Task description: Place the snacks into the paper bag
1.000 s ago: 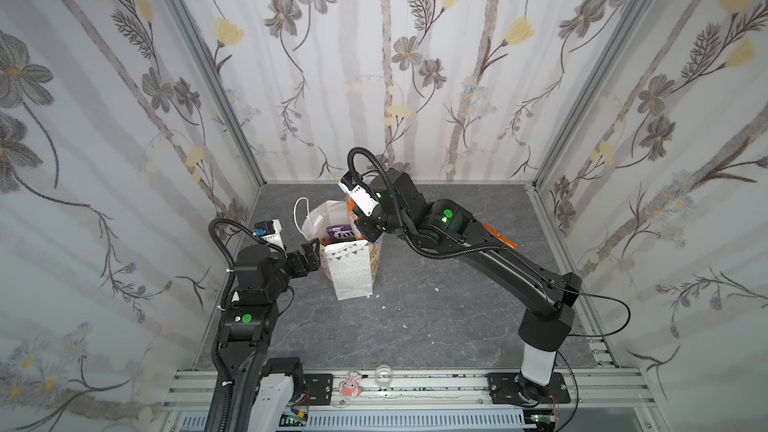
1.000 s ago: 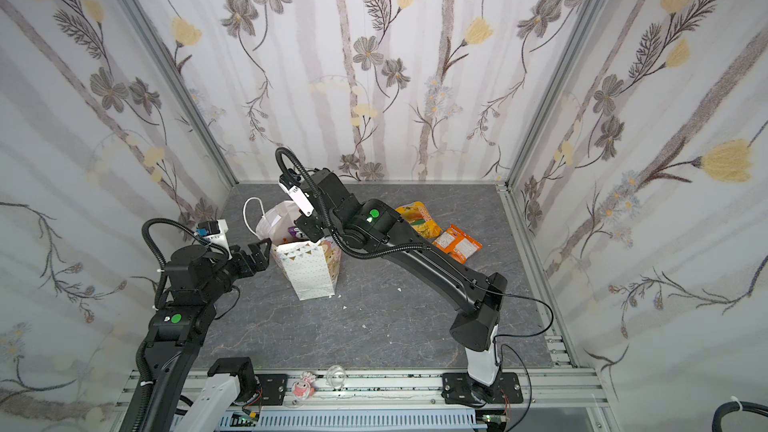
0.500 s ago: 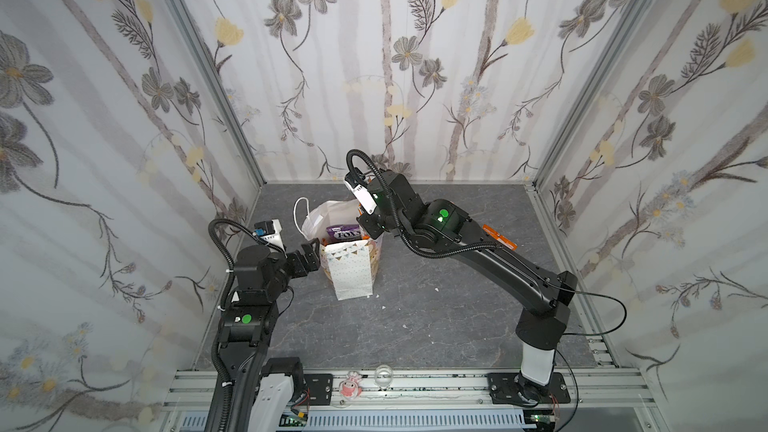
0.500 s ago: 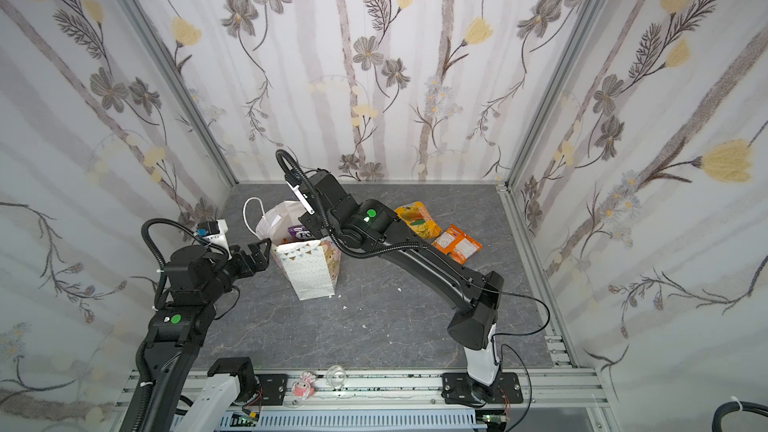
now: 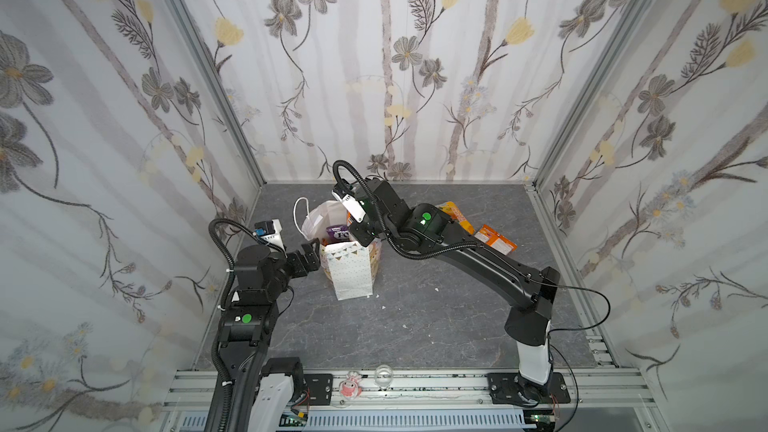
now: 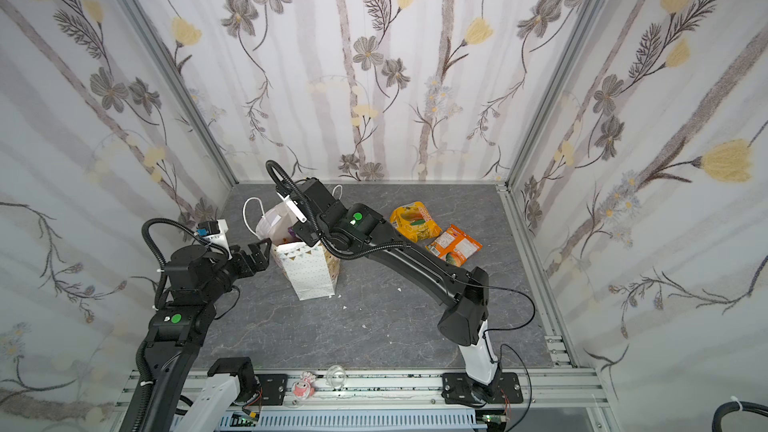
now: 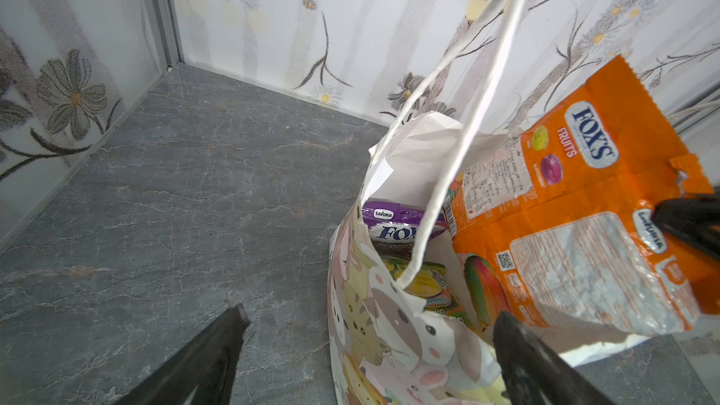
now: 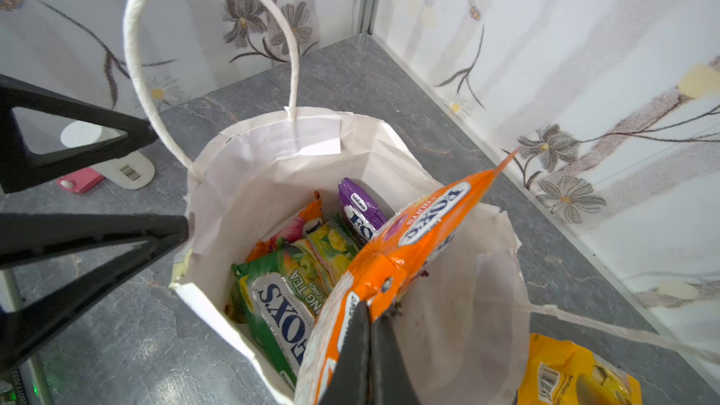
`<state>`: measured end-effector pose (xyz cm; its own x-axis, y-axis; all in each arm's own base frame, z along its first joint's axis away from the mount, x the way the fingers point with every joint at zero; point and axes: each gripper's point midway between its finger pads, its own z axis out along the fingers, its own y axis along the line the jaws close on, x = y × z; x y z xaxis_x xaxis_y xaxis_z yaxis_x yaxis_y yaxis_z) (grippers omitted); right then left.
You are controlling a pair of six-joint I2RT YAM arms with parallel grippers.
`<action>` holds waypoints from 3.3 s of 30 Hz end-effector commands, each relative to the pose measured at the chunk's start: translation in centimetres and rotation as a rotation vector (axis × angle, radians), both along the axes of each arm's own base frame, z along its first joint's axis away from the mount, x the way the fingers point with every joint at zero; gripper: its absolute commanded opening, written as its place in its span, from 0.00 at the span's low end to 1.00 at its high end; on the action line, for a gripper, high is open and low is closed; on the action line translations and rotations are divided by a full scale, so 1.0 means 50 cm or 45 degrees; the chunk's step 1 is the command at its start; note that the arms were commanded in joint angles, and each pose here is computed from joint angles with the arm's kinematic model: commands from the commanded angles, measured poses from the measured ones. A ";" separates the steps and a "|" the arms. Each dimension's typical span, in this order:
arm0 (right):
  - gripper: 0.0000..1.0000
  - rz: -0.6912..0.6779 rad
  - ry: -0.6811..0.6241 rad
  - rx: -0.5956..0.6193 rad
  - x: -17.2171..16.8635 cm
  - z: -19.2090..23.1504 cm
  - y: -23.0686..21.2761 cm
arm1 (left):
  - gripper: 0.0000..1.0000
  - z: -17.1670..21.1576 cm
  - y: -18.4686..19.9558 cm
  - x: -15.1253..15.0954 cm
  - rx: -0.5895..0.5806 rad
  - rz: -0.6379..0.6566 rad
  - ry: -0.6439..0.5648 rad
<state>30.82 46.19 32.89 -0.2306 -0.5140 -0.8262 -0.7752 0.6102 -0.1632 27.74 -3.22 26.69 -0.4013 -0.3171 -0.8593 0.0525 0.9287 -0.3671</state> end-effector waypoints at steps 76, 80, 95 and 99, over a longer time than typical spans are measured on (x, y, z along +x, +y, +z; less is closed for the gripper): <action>0.47 -0.832 0.181 0.083 -0.086 -0.179 -0.536 | 1.00 0.011 0.005 0.005 0.007 0.016 -0.034; 0.48 -0.907 0.159 -0.039 -0.061 -0.222 -0.563 | 1.00 0.006 0.009 0.007 0.013 0.031 -0.019; 0.45 -1.057 0.257 -0.385 0.021 -0.399 -0.636 | 1.00 0.006 0.015 0.007 0.019 0.051 -0.019; 0.44 -1.073 0.278 -0.441 0.042 -0.431 -0.649 | 1.00 0.007 0.014 0.006 0.018 0.048 -0.022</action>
<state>32.02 13.89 11.74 -0.7765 -0.3050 -0.5515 -0.1360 0.9356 -0.3259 27.91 -2.58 26.48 -0.3952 -0.3192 -0.8614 0.0180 0.9348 -0.3546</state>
